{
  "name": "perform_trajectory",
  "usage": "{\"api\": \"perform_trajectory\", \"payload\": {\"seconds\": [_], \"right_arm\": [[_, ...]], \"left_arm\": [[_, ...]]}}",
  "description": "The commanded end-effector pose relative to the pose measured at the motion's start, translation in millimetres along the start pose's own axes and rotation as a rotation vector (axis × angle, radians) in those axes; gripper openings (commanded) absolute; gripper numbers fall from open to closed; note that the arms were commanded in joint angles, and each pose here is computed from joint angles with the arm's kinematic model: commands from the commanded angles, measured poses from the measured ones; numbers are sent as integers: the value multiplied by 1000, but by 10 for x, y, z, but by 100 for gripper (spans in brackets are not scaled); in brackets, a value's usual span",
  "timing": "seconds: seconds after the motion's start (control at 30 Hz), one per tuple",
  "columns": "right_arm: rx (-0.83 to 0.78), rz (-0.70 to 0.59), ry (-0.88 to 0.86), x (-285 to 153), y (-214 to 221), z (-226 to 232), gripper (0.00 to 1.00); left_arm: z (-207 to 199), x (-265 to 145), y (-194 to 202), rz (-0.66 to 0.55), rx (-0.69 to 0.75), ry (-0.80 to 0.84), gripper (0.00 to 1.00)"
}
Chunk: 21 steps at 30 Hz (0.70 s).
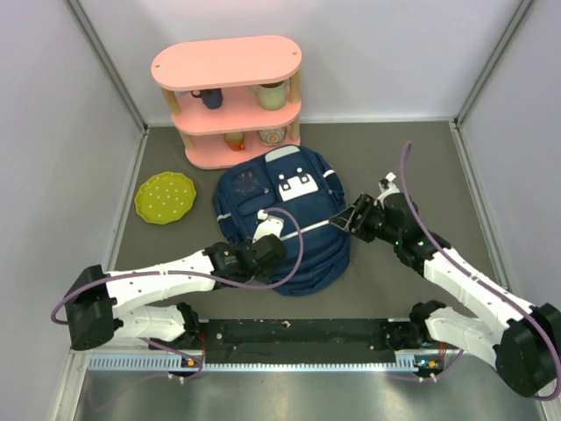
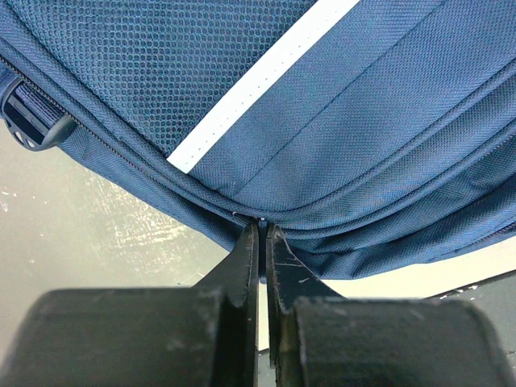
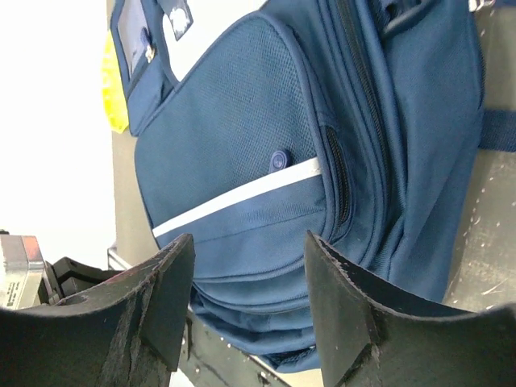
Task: Pack the student bag
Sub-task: Unzip the student bag at the center of the board.
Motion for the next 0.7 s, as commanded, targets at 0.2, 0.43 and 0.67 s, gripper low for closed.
{"api": "perform_trajectory", "payload": {"seconds": [0.2, 0.43, 0.67], "right_arm": [[-5, 30, 58, 94, 44, -100, 55], [14, 76, 46, 249, 77, -142, 52], [6, 96, -5, 363, 41, -71, 26]], "left_arm": [[-50, -48, -193, -89, -54, 24, 0], [-64, -82, -249, -101, -57, 33, 0], [-54, -81, -277, -120, -47, 25, 0]]}}
Point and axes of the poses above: each gripper's point midway between its finger pads, its own x axis out along the fingers, its own z axis along the line the jaws close on, y = z × x, the point moved 10 cm from there along -x, back along the fingers, and after that the axes turned 7 degrees about x, right-handed, at the moved point
